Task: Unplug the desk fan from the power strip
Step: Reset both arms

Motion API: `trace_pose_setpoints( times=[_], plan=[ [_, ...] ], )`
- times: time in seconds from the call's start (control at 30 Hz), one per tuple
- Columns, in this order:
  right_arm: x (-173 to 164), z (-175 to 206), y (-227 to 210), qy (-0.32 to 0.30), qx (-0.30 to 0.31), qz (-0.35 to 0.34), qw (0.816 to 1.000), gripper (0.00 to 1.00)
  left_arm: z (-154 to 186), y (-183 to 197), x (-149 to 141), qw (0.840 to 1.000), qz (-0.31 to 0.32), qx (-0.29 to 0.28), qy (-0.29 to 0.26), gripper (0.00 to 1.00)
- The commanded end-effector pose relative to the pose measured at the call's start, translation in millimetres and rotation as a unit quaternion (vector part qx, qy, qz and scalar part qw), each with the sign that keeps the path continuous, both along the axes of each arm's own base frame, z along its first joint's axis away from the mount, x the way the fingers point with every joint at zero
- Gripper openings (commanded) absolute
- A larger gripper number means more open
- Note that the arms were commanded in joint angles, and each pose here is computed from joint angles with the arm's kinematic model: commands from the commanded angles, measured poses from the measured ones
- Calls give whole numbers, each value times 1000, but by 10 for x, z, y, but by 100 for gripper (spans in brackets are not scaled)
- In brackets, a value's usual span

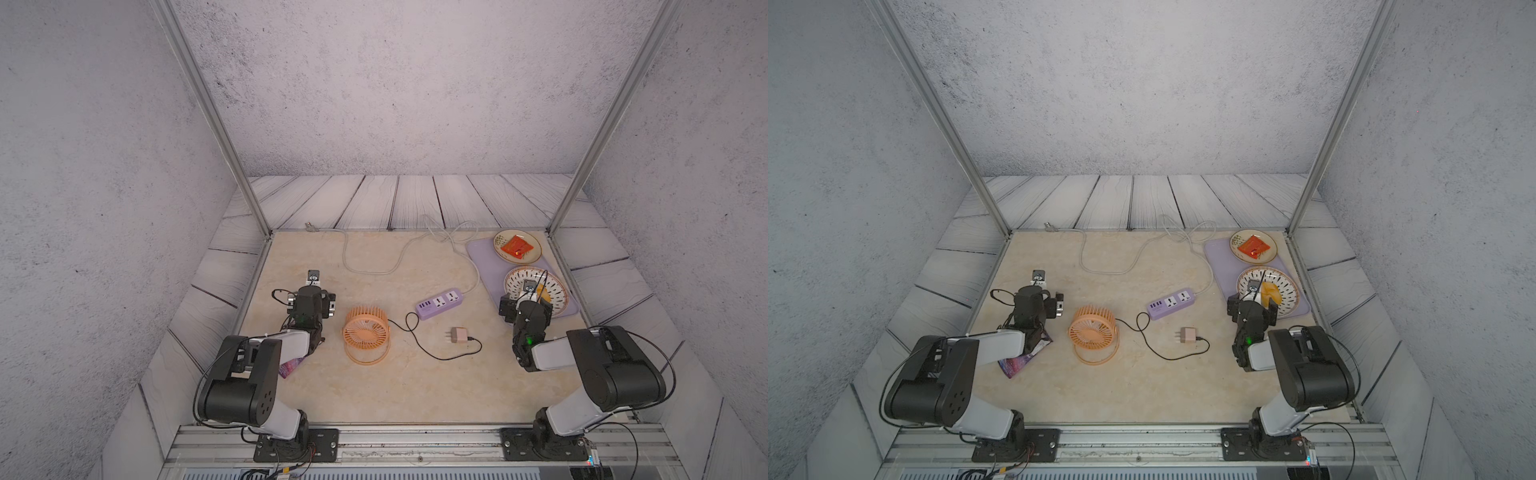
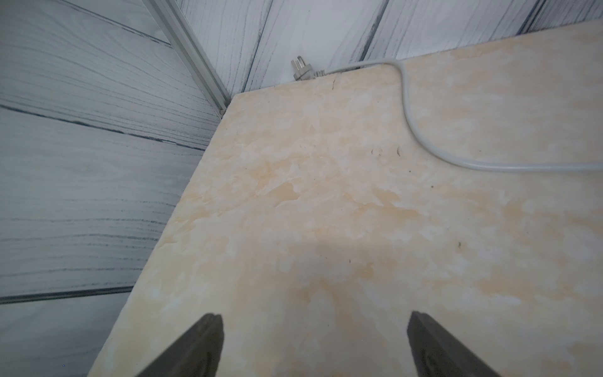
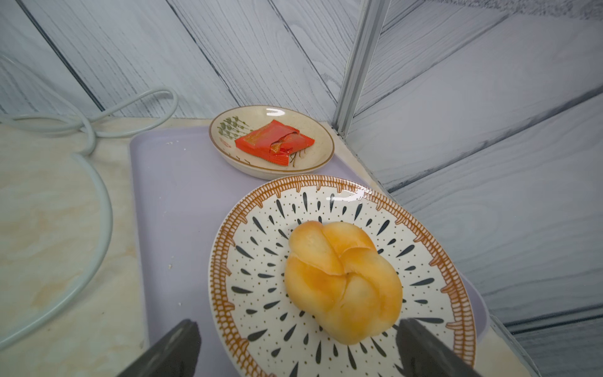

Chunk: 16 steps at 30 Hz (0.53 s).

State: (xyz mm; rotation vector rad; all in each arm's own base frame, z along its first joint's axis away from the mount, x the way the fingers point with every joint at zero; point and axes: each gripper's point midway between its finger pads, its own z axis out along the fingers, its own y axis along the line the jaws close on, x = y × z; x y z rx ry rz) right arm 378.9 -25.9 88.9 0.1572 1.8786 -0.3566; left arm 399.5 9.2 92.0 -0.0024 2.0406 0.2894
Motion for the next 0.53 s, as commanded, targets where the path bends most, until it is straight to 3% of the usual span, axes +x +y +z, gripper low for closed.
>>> trace_pose_setpoints(
  times=[0.0,0.07,0.1,0.2,0.27,0.5],
  plan=[
    [114,102,6,-11,11,1,1000,99,-18,61,0,997,-22,-59,-46,100],
    [142,100,9,-11,9,2,1000,99,147,44,48,994,-22,-47,-93,100],
    [130,99,10,-10,9,2,1000,99,72,53,29,998,-11,-44,-46,100],
    [136,96,15,-10,9,3,1000,99,103,171,40,996,26,-40,-77,100],
    [140,102,15,-11,9,3,1000,99,77,205,-4,997,42,-39,-54,100],
    [148,86,13,-6,13,8,1000,99,102,212,-3,996,49,-31,-65,100]
  ],
)
